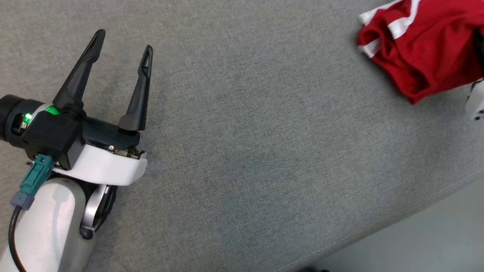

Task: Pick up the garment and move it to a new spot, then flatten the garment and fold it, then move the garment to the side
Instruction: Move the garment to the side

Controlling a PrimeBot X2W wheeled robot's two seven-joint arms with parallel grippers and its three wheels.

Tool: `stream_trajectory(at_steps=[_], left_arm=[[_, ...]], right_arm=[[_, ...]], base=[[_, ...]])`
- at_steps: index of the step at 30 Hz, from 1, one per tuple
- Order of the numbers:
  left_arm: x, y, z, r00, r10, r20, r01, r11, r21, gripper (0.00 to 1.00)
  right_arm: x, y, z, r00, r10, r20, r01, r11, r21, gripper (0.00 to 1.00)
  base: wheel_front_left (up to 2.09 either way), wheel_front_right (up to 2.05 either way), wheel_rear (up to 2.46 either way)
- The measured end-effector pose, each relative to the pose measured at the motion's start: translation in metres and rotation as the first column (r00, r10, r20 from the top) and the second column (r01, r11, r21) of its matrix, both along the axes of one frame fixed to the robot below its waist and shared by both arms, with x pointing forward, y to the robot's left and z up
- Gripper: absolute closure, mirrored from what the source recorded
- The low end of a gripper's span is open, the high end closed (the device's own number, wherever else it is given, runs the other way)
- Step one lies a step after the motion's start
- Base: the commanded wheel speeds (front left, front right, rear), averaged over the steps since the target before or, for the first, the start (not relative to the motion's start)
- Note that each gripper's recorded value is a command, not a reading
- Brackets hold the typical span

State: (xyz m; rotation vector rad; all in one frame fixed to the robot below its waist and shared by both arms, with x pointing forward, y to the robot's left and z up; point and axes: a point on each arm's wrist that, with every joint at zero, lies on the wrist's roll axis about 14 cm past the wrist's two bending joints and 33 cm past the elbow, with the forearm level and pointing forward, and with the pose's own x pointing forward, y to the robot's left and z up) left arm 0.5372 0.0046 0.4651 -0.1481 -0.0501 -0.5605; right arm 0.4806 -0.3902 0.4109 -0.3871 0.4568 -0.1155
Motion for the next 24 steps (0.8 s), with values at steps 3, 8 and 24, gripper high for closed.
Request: stream_trajectory(at_steps=[3, 8, 24], left_arm=[[0.004, -0.003, -0.008, 1.0, -0.012, -0.01, 0.012, 1.0, 0.0, 0.0], [0.004, 0.001, -0.014, 1.0, -0.007, -0.019, 0.007, 1.0, 0.008, 0.0], [-0.019, 0.031, 0.013, 0.993, 0.114, -0.013, -0.114, 0.993, -0.009, 0.0]], right_arm=[[0.001, -0.013, -0.005, 0.999, -0.041, -0.008, 0.04, 0.999, -0.014, 0.75], [0.001, -0.022, -0.017, 0.994, -0.11, -0.025, 0.11, 0.994, 0.002, 0.0], [-0.02, -0.012, 0.061, 0.925, -0.212, 0.314, 0.157, 0.969, 0.191, 0.0]], base=[[0.0, 0.0, 0.0], [0.0, 0.0, 0.0], [0.0, 0.0, 0.0]])
